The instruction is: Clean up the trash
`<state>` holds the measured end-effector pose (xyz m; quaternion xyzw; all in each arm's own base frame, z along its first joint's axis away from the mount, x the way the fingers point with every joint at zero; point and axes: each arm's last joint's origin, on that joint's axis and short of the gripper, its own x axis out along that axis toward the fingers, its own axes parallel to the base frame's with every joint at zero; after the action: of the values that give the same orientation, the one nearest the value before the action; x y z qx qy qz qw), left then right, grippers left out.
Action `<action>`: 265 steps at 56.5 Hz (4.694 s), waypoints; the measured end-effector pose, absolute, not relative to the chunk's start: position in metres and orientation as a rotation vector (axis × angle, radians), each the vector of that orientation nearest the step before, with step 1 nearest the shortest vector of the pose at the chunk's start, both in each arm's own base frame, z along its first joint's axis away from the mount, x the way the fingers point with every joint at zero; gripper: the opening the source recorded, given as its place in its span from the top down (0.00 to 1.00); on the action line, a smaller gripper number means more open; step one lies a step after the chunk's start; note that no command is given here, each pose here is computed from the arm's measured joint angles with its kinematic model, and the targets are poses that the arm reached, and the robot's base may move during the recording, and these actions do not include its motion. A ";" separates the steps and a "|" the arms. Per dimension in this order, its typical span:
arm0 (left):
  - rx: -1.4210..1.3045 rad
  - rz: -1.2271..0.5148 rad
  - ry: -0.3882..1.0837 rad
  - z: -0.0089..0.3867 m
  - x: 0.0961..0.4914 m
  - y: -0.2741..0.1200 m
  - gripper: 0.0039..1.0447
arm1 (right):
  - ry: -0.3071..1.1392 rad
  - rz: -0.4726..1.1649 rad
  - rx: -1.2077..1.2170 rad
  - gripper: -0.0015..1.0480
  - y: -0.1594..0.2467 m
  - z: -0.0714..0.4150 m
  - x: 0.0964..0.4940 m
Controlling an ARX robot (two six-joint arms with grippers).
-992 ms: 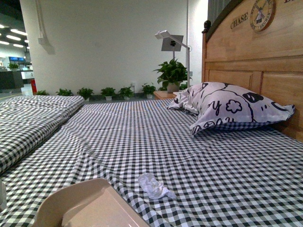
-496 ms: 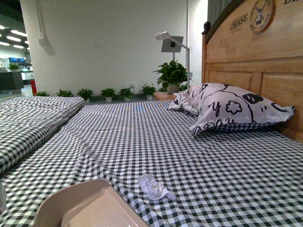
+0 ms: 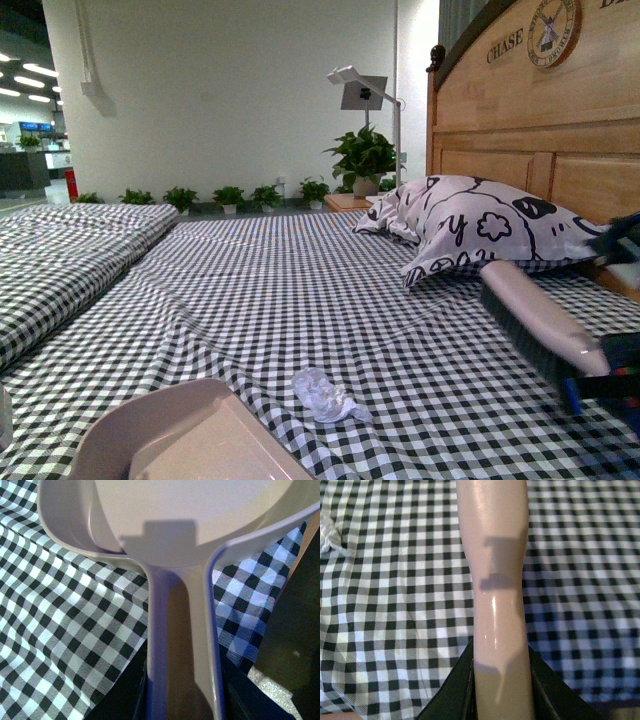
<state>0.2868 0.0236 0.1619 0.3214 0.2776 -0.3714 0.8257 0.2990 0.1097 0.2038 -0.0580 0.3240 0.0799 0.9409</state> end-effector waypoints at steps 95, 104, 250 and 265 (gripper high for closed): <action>0.685 -0.790 0.589 0.162 0.287 0.024 0.74 | 0.771 0.686 -0.133 0.80 0.153 0.255 0.280; 0.685 -0.790 0.589 0.162 0.287 0.024 0.74 | 0.715 0.596 -0.098 0.80 0.128 0.254 0.282; 0.332 -0.092 -0.073 0.288 0.115 0.002 0.74 | 0.074 0.219 0.345 0.80 0.009 0.348 0.101; 0.332 -0.092 -0.073 0.287 0.115 0.002 0.74 | 0.074 0.219 0.345 0.80 0.009 0.348 0.101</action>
<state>0.1147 0.0017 0.2875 0.1651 -0.0363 -0.0460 0.9845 0.1010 0.0095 0.3482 0.1714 0.0368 0.1087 0.9785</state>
